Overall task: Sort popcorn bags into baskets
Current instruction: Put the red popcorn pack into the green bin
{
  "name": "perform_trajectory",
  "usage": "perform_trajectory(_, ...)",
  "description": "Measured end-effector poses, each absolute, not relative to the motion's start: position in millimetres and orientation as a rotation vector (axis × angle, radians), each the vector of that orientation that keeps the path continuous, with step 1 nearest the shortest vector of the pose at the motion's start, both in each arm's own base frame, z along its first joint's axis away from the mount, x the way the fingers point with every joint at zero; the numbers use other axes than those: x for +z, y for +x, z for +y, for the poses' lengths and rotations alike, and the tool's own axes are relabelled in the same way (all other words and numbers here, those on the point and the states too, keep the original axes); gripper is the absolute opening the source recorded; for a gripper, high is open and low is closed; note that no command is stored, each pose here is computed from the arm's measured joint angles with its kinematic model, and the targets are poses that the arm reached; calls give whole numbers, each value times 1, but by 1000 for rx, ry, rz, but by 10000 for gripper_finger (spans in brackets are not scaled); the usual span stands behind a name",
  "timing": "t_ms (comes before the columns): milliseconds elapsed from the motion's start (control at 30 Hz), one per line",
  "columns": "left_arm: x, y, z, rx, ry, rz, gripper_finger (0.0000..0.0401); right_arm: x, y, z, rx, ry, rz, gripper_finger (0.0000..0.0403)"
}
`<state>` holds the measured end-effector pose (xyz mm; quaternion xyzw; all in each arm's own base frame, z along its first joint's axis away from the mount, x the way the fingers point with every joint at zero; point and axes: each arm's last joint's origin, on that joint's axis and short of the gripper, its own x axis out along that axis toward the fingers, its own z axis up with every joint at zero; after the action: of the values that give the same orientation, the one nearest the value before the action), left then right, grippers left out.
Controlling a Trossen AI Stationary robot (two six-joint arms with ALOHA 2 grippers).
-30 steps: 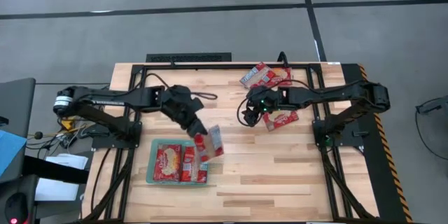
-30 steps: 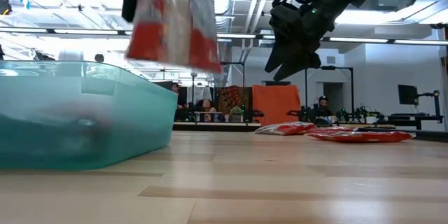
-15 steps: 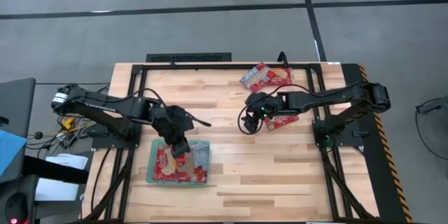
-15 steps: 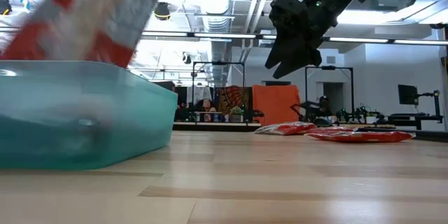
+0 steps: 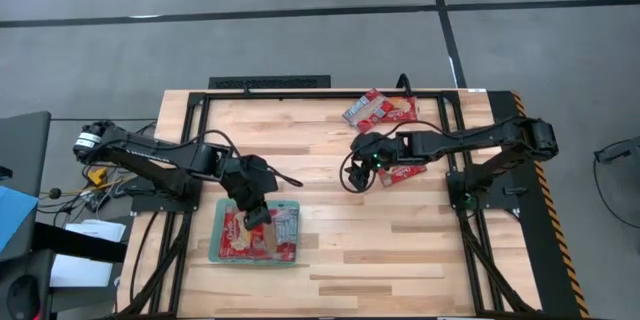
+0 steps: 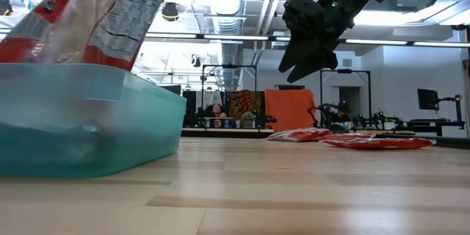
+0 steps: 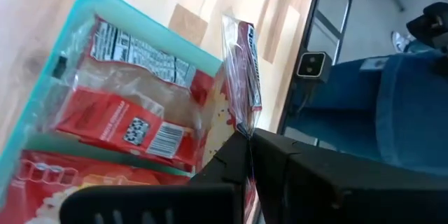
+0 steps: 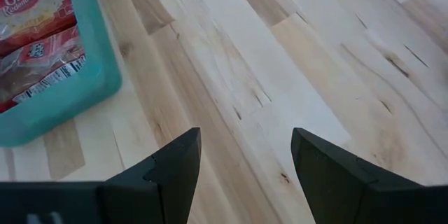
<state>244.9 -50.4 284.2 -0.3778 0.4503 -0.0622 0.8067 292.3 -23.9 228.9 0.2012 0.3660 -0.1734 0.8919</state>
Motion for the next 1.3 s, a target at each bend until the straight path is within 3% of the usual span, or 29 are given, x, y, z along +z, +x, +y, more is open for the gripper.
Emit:
perform_trajectory(433, 260, 267, -55, -205, -797, 1048, 0, 229, 292, -24, -361, 417, 766, 249)
perform_trajectory(733, 242, 278, -48, -75, -744, 1072, 13, 228, 292, -24, -361, 417, 769, 249)
perform_trajectory(900, 242, 278, -39, 13, -731, 1048, 53, 228, 292, -24, -361, 417, 769, 249)
perform_trajectory(1300, 239, 277, -8, 124, -728, 1039, 207, 228, 291, -26, -367, 418, 769, 249)
